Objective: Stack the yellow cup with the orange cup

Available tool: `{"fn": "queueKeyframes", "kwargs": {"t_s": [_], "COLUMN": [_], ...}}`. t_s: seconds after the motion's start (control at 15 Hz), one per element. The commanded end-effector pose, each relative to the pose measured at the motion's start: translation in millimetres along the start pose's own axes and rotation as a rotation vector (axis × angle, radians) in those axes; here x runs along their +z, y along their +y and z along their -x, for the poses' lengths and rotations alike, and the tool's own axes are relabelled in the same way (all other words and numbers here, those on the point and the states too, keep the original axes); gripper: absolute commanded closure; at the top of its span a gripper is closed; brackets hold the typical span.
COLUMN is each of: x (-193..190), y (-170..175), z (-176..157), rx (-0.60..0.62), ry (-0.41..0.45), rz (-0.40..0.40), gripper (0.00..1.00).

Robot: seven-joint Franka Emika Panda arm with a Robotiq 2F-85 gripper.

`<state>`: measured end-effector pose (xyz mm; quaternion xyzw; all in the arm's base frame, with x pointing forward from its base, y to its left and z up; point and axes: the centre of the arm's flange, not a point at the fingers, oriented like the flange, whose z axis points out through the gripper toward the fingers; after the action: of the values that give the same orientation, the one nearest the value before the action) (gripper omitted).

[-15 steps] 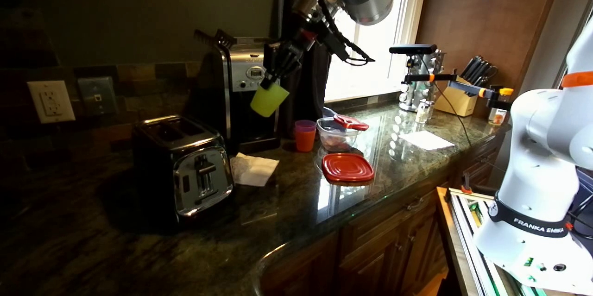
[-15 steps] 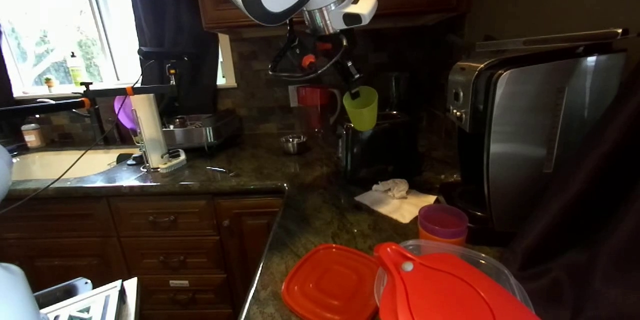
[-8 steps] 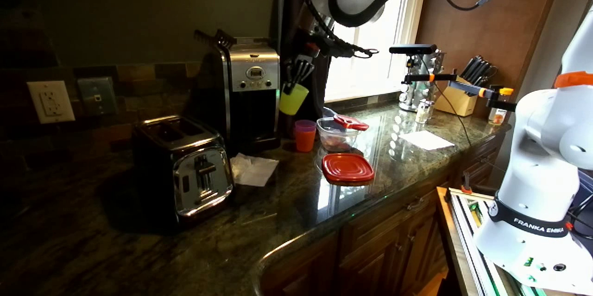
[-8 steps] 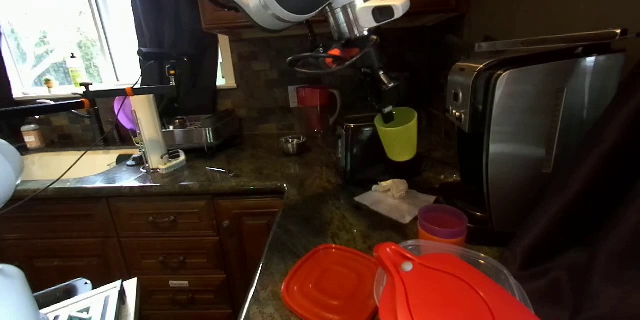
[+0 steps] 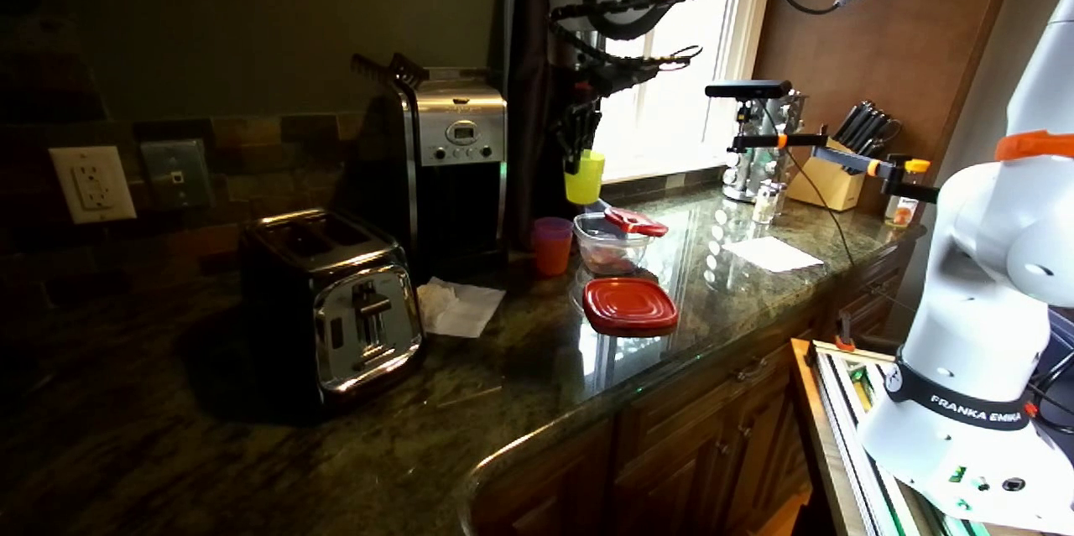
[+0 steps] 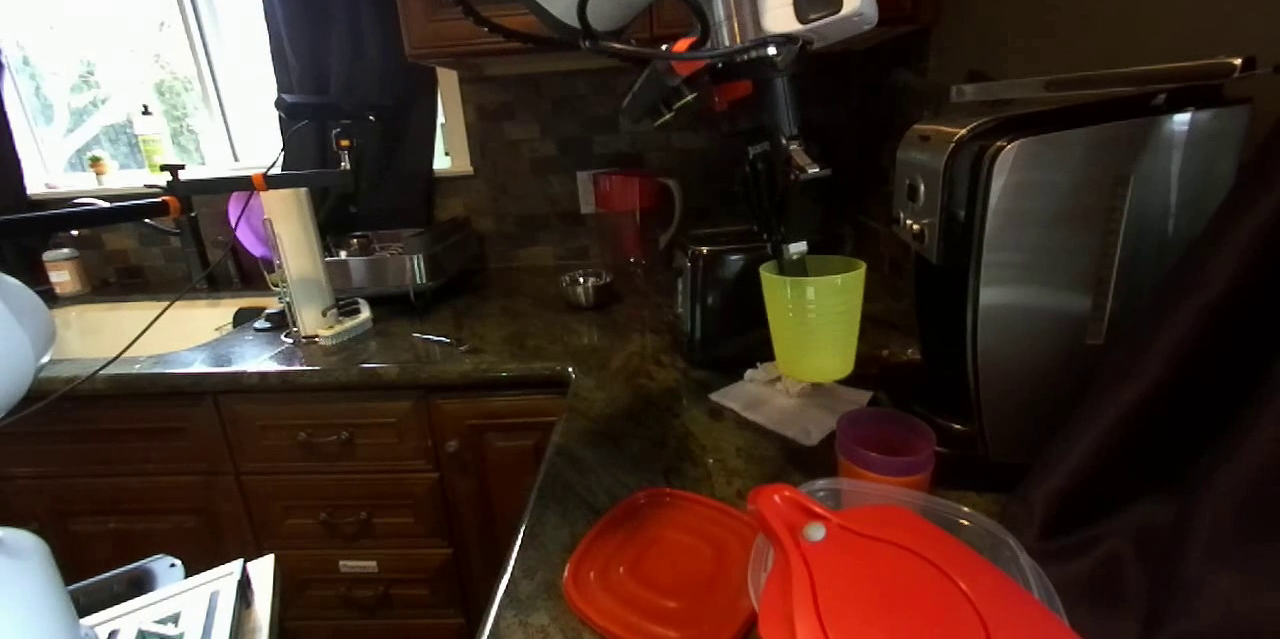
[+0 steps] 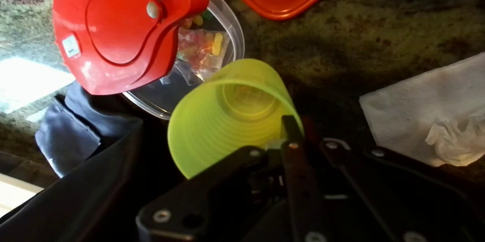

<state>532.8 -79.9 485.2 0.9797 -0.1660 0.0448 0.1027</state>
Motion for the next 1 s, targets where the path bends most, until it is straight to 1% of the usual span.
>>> {"fn": "queueKeyframes", "kwargs": {"t_s": [0.0, 0.13, 0.33, 0.67, 0.93], "x": [14, 20, 28, 46, 59], "y": [-15, -17, -10, 1, 8], "z": [-21, -26, -31, -39, -44], "rx": [0.044, 0.077, 0.116, 0.146, 0.160], "ry": [0.024, 0.071, 0.091, 0.101, 0.084], "rz": [-0.064, -0.131, -0.162, -0.149, -0.141], "gripper": [0.99, 0.99, 0.99, 0.99, 0.99]}}
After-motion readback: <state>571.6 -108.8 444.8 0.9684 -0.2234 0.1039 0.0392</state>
